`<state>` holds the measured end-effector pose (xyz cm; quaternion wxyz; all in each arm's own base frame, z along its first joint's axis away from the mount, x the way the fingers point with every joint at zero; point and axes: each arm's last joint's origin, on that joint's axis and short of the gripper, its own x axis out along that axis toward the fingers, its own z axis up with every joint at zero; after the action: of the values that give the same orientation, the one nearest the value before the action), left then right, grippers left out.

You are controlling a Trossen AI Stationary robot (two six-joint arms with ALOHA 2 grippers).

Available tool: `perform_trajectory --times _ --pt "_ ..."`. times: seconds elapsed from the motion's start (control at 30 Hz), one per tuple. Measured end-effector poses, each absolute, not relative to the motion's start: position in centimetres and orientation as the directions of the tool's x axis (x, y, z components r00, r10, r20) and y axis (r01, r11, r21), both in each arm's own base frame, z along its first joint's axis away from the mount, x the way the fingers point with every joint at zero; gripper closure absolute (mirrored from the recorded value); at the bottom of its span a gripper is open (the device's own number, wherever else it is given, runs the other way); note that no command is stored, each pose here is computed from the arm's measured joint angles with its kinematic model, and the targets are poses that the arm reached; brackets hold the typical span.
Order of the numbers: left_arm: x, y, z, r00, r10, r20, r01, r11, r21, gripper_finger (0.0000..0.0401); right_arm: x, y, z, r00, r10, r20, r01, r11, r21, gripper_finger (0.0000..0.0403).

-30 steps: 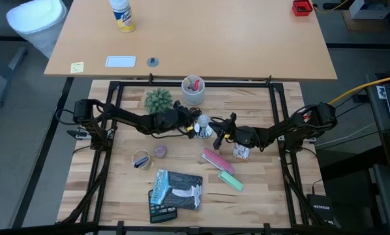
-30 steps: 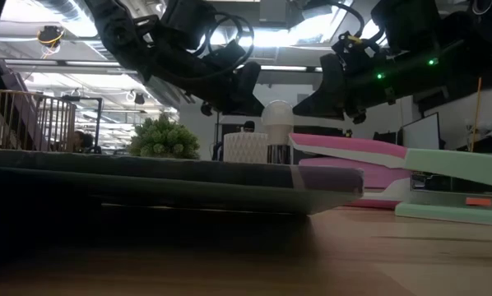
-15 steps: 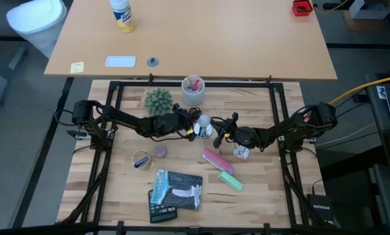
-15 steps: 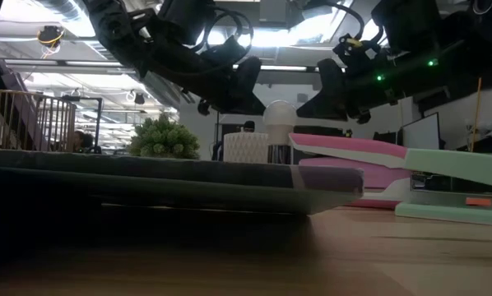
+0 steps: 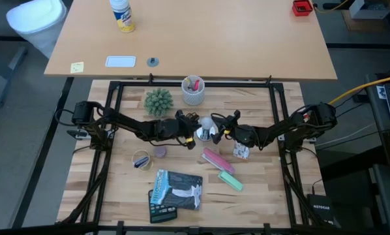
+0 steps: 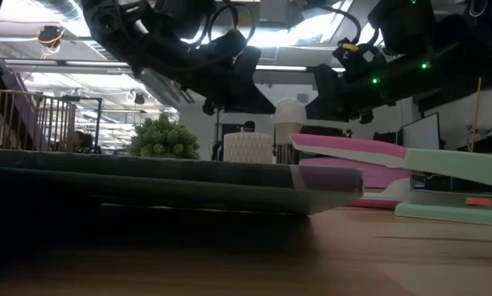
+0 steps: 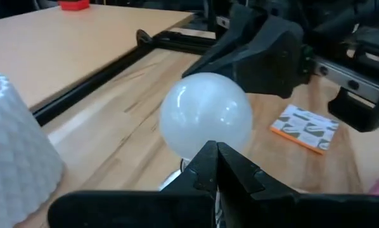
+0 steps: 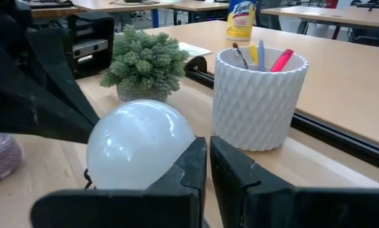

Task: Screw lightbulb
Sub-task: Remove the lightbulb from the lamp

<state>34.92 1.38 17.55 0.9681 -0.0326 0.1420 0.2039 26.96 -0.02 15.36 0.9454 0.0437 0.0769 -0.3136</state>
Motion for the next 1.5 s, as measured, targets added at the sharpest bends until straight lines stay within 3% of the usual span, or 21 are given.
perform_trajectory --times 0.47,0.7,0.87,1.17,1.5 --pt "34.8 0.5 18.9 0.891 0.398 -0.218 -0.402 0.915 0.029 0.0401 26.8 -0.2 17.2 0.81 -0.58 -0.093 0.584 0.811 0.025 0.0375" --pt "34.8 0.9 20.4 0.905 0.411 -0.108 -0.409 0.912 0.036 0.0401 26.5 0.9 18.7 0.903 -0.427 -0.047 0.429 0.896 0.11 0.0375" --pt "34.8 2.5 20.1 0.882 0.454 -0.128 -0.456 0.89 0.016 0.0401 26.4 2.9 18.3 0.937 -0.343 -0.068 0.349 0.927 0.138 0.0375" --pt "35.0 5.5 18.1 0.854 0.486 -0.186 -0.502 0.863 -0.051 0.0401 26.2 2.9 17.4 0.877 -0.459 -0.139 0.476 0.87 0.131 0.0375" --pt "35.4 4.6 17.0 0.866 0.451 -0.217 -0.473 0.879 -0.059 0.0401 26.5 2.4 15.7 0.825 -0.534 -0.187 0.554 0.829 0.074 0.0375"
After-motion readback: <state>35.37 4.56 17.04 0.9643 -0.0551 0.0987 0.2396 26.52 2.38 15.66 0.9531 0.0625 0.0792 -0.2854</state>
